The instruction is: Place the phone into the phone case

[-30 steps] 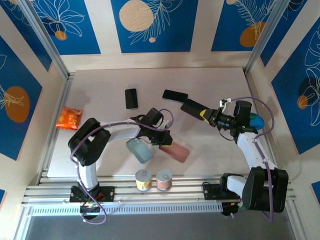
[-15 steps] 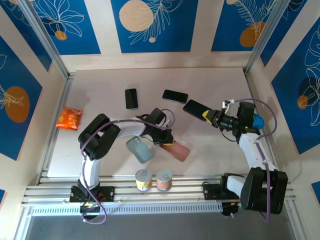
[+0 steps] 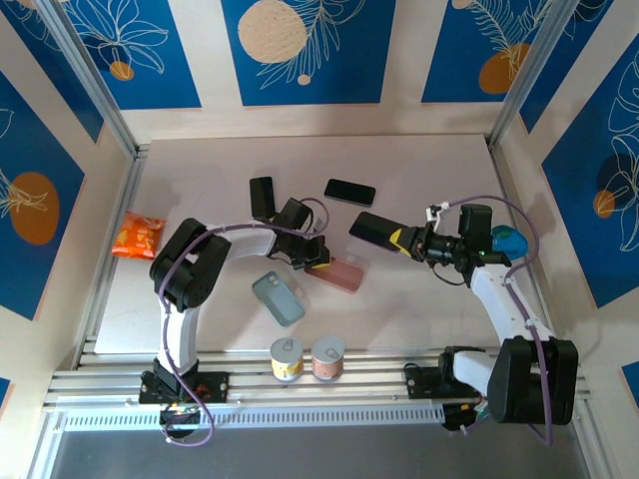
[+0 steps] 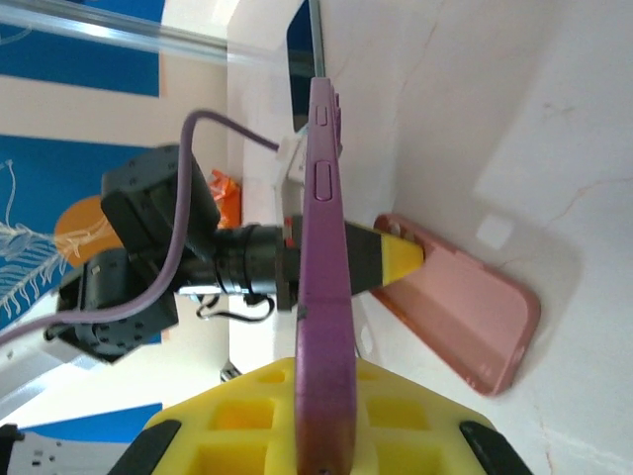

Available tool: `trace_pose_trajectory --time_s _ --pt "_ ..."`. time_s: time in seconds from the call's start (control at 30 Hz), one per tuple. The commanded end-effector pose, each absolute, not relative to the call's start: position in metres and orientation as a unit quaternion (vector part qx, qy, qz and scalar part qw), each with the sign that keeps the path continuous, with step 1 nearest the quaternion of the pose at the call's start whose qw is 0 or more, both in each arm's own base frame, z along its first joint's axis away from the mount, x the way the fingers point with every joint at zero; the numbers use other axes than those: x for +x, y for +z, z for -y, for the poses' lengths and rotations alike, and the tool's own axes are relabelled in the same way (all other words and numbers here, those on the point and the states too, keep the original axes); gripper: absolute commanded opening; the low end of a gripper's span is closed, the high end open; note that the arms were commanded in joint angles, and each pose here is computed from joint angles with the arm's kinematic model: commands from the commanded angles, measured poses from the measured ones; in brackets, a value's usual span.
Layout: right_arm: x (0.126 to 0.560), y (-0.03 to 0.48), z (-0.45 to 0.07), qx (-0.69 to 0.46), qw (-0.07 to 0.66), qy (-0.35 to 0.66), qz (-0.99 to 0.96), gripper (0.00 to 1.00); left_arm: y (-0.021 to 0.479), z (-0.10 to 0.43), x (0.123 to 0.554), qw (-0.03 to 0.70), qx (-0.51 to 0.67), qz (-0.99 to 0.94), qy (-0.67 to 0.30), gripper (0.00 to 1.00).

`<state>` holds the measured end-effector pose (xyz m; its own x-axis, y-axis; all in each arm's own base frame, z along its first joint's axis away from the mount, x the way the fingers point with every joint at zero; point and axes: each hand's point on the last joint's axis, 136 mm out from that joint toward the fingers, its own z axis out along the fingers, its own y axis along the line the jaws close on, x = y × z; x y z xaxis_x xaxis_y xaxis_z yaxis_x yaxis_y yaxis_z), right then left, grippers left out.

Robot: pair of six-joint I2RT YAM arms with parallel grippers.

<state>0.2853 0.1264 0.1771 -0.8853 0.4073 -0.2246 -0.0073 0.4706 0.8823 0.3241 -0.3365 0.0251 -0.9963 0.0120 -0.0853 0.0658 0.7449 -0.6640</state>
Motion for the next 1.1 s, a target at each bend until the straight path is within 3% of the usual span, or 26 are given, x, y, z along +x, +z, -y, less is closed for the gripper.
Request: trace_pose_trajectory --time_s 0.0,0.23,0.4,0.47,0.6,0.7,1.07 --pt "0.284 0.201 -0.138 0.073 0.231 0.500 -0.831 0.00 0.020 0.325 0.336 0.048 0.010 -0.939 -0.340 0.00" --pt "0.270 0.193 -0.159 0.054 0.203 0.497 -0.842 0.00 0.089 0.334 0.350 0.104 0.026 -0.909 -0.402 0.00" --pt "0.263 0.179 -0.170 0.056 0.186 0.487 -0.851 0.00 0.121 0.306 0.356 0.140 0.005 -0.899 -0.414 0.00" --pt "0.261 0.174 -0.175 0.055 0.181 0.485 -0.854 0.00 0.119 0.289 0.357 0.146 -0.008 -0.900 -0.410 0.00" --pt "0.259 0.160 -0.190 0.058 0.164 0.481 -0.859 0.00 0.100 0.260 0.356 0.142 -0.033 -0.908 -0.392 0.18" --pt "0.259 0.146 -0.203 0.065 0.152 0.474 -0.865 0.00 0.088 0.254 0.355 0.139 -0.039 -0.910 -0.387 0.21" --pt "0.278 0.121 -0.221 0.092 0.158 0.467 -0.865 0.00 0.051 0.240 0.346 0.098 -0.017 -0.942 -0.320 0.12"
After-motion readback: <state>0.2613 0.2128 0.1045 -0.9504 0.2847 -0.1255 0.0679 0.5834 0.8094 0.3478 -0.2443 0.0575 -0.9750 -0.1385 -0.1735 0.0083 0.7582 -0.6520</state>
